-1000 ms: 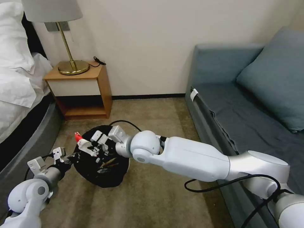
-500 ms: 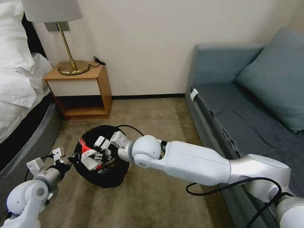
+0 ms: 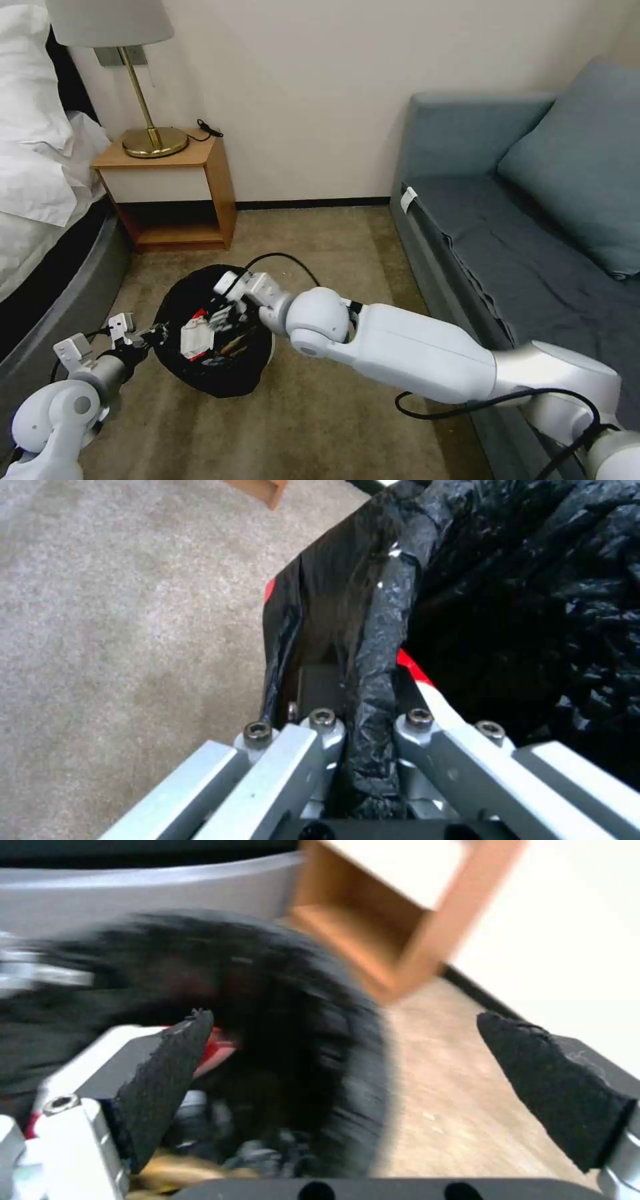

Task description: Pick up the trash bin, then pick up the garbage on the floor and place it into the trash bin.

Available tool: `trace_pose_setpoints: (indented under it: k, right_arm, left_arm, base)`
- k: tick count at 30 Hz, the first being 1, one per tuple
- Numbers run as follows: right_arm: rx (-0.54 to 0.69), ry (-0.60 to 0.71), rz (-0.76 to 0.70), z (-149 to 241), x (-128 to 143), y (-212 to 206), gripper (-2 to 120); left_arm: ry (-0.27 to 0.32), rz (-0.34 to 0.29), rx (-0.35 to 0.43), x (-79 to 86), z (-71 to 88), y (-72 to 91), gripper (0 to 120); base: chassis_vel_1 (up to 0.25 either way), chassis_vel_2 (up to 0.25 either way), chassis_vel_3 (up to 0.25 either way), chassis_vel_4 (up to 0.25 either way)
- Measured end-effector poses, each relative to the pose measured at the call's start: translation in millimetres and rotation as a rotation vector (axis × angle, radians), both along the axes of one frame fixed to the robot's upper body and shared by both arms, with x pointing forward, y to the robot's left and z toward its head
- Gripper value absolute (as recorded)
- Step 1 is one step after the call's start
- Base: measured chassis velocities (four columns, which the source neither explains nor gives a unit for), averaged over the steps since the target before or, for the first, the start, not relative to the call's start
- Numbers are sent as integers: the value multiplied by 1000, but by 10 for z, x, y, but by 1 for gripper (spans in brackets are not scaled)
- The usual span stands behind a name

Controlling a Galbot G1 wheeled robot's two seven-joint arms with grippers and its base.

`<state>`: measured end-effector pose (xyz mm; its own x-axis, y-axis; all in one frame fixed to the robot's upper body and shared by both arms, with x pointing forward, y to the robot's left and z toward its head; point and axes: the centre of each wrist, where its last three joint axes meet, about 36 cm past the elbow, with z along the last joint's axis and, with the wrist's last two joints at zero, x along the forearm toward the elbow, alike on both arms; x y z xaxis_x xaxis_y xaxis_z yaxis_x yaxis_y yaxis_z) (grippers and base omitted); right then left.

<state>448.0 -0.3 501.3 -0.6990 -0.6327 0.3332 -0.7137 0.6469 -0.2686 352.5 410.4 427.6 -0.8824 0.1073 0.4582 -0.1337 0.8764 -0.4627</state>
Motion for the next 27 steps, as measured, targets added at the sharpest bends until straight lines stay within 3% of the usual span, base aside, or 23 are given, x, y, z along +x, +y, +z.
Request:
trace_pose_setpoints:
  k: [5,11,15,19,27]
  right_arm:
    - [68,-75,-188,-118,-41,-367,100]
    - [94,-135,-301,-76,-68,-786,100]
    - [97,-186,-367,-14,-347,-1326,100]
    - [115,-177,-383,6,-649,-1491,100]
    - [163,-178,-392,14,-905,-1549,100]
  left_arm:
    - [19,16,-1,-5,16,-4,3]
    - [49,37,3,-3,17,-7,3]
    - [97,70,16,5,-19,-39,3]
    - [136,94,21,-45,-54,-69,3]
    - [179,136,26,-141,-122,-122,3]
  base:
    - [0,0,0,0]
    - [0,0,0,0]
    - [0,0,0,0]
    - [0,0,0,0]
    - [0,0,0,0]
